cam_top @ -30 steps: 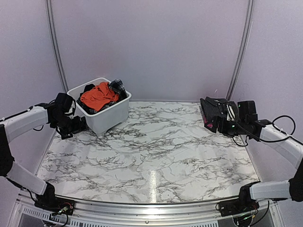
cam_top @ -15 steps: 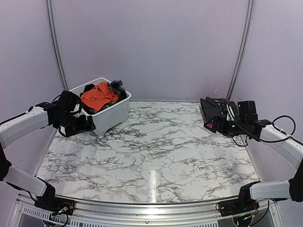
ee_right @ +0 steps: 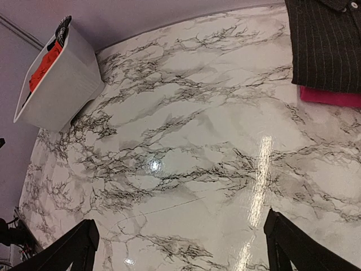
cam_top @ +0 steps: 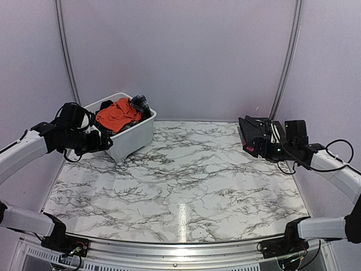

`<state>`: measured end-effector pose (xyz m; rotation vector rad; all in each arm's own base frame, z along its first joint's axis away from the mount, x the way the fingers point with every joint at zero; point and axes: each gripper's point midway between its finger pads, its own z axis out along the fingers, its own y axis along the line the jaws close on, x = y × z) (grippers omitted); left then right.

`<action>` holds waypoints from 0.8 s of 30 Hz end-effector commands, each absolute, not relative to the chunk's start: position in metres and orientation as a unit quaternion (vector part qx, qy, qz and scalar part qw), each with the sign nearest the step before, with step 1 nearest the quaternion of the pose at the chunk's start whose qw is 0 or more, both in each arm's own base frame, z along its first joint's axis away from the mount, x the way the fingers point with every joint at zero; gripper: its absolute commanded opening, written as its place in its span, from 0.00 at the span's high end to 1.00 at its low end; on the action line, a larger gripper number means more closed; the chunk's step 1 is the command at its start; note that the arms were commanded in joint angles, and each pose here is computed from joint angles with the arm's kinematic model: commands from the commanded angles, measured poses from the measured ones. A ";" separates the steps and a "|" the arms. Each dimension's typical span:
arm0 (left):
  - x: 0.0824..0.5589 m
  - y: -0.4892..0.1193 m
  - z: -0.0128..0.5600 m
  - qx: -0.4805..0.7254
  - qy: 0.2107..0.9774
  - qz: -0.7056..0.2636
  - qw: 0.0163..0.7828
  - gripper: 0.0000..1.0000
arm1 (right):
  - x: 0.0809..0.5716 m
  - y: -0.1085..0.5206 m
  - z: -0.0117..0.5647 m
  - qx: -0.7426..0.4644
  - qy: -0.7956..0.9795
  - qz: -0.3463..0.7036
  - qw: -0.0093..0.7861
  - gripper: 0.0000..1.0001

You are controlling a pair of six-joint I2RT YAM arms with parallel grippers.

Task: Fold and stack the mixed laundry pile
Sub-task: Reset both arms

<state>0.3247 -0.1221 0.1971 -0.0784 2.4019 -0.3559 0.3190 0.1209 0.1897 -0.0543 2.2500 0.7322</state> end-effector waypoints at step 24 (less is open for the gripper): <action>0.314 -0.158 0.194 0.071 0.923 -0.161 0.344 0.01 | 0.314 0.135 0.202 -0.051 0.860 0.321 0.393 0.01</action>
